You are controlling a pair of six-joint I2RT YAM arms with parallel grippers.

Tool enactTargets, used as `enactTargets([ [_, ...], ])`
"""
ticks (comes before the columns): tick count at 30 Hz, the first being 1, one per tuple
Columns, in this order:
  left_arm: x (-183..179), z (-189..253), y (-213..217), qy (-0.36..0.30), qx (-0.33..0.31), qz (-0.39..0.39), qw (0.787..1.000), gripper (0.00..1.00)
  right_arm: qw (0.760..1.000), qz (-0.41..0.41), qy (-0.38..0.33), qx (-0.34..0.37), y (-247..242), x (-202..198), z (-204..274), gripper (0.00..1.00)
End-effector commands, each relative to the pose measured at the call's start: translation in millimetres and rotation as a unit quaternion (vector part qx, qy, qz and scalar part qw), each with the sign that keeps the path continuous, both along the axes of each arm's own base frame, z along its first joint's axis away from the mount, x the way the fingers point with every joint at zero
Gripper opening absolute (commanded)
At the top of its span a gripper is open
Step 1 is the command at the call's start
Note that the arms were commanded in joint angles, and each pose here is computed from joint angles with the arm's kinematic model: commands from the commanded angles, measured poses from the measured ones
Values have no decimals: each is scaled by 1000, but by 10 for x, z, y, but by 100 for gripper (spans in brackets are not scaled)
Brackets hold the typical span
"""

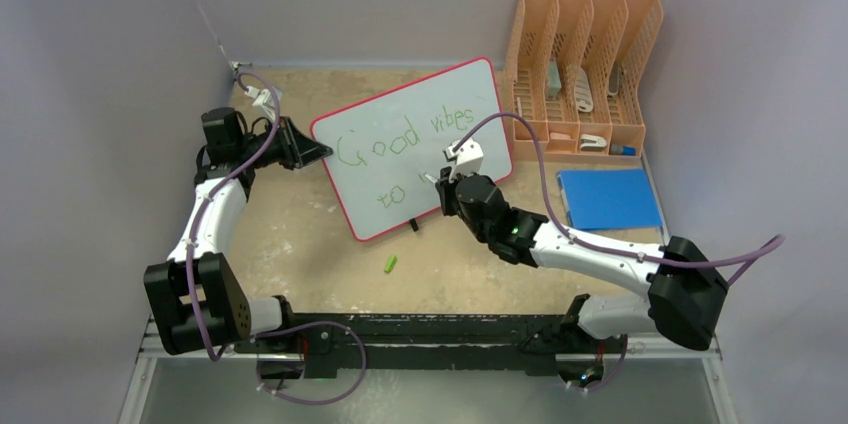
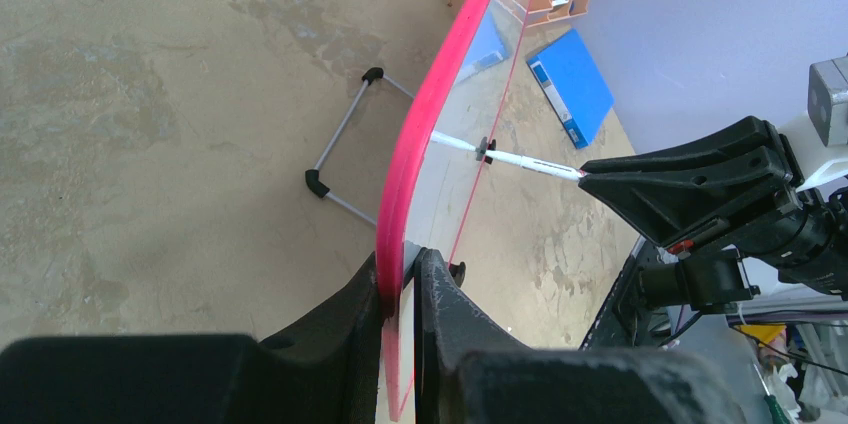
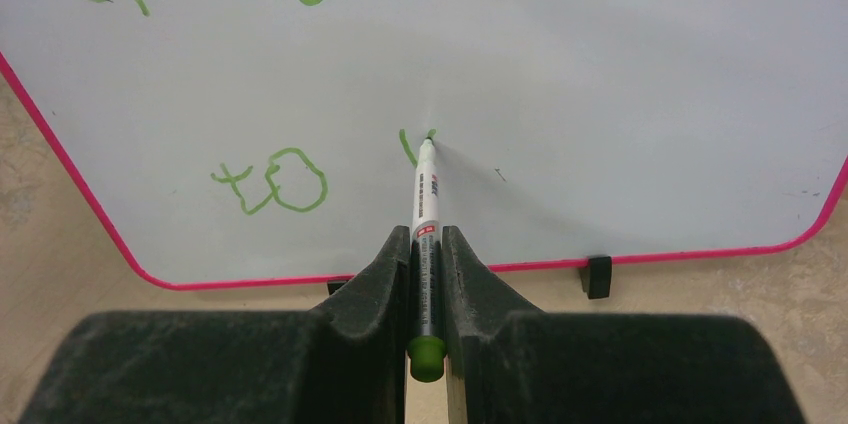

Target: Write a sentence on the whiteboard

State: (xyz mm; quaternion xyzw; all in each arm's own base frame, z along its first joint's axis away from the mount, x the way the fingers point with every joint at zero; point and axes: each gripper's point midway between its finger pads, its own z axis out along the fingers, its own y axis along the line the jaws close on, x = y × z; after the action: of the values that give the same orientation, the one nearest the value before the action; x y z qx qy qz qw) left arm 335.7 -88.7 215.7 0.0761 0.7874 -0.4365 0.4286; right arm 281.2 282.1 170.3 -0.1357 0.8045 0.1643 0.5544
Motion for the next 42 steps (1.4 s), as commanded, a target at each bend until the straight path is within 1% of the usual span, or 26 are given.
enactTargets([
  [1, 68, 4, 58, -10, 19, 20, 1000, 0, 1000, -10, -6, 15, -11, 26, 108, 0],
  [11, 67, 0, 57, -9, 19, 20, 1000, 0, 1000, -16, -6, 9, -68, 15, 85, 0],
  [42, 71, 10, 59, -10, 19, 21, 1000, 0, 1000, 12, 25, 0, -15, -99, -123, 0],
])
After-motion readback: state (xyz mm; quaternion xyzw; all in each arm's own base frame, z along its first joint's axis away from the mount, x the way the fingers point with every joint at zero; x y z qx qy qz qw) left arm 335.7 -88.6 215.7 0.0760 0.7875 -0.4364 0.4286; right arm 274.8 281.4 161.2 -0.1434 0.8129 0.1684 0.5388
